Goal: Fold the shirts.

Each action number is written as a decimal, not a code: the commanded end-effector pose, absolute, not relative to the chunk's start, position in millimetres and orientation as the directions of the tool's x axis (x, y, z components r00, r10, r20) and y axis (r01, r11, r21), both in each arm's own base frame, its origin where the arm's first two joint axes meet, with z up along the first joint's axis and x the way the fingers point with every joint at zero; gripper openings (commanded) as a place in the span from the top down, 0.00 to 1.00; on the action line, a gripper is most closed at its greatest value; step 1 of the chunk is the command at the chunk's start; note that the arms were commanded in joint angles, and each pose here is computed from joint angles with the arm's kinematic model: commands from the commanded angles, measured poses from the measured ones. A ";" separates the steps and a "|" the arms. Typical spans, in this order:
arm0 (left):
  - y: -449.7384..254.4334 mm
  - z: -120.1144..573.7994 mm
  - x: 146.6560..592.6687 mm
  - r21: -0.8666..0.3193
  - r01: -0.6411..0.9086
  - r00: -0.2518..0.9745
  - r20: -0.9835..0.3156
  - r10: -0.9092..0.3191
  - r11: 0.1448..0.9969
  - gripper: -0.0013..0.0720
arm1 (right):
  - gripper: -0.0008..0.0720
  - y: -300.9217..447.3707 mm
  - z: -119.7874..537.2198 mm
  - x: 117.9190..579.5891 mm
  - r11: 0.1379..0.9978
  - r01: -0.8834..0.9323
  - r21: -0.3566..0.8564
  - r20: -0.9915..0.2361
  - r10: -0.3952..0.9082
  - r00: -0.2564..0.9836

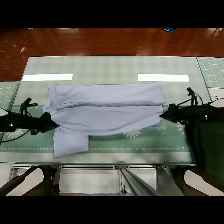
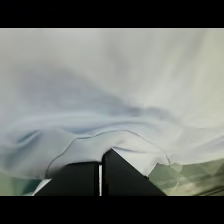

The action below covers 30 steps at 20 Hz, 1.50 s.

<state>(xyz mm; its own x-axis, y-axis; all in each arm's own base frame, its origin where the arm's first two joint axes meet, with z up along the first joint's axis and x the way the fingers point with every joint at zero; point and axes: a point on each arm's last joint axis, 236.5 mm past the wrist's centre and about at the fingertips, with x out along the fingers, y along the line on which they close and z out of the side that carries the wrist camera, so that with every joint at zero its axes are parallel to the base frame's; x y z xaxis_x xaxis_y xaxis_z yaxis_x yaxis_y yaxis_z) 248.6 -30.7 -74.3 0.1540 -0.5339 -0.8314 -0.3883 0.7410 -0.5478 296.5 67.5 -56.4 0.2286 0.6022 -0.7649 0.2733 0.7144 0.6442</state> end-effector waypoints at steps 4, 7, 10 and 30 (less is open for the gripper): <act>-17.3 -27.0 344.4 -0.661 -0.337 0.311 -0.750 -0.583 0.670 0.95 | 0.96 49.5 -23.5 362.1 0.730 0.218 0.647 -0.753 0.570 0.328; -22.4 -17.1 386.7 -0.678 -0.278 0.322 -0.733 -0.600 0.680 0.95 | 0.96 45.8 -27.9 382.3 0.715 0.231 0.660 -0.743 0.576 0.340; -38.0 -19.0 424.0 -0.681 -0.236 0.298 -0.730 -0.615 0.693 0.95 | 0.96 41.2 -35.5 402.5 0.701 0.245 0.670 -0.734 0.576 0.360; -35.6 -45.2 513.4 -0.673 -0.160 0.281 -0.732 -0.620 0.722 0.29 | 0.42 47.2 -58.4 472.4 0.650 0.250 0.718 -0.689 0.608 0.395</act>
<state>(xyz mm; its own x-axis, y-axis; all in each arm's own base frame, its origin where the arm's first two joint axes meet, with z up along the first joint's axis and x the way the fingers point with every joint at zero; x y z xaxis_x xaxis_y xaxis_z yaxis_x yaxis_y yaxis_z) 512.9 -42.7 -56.6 0.2948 -0.6192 -0.7278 -0.1846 0.7104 -0.6791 475.2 46.3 -66.5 0.4058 0.5792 -0.7070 0.2489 0.6743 0.6953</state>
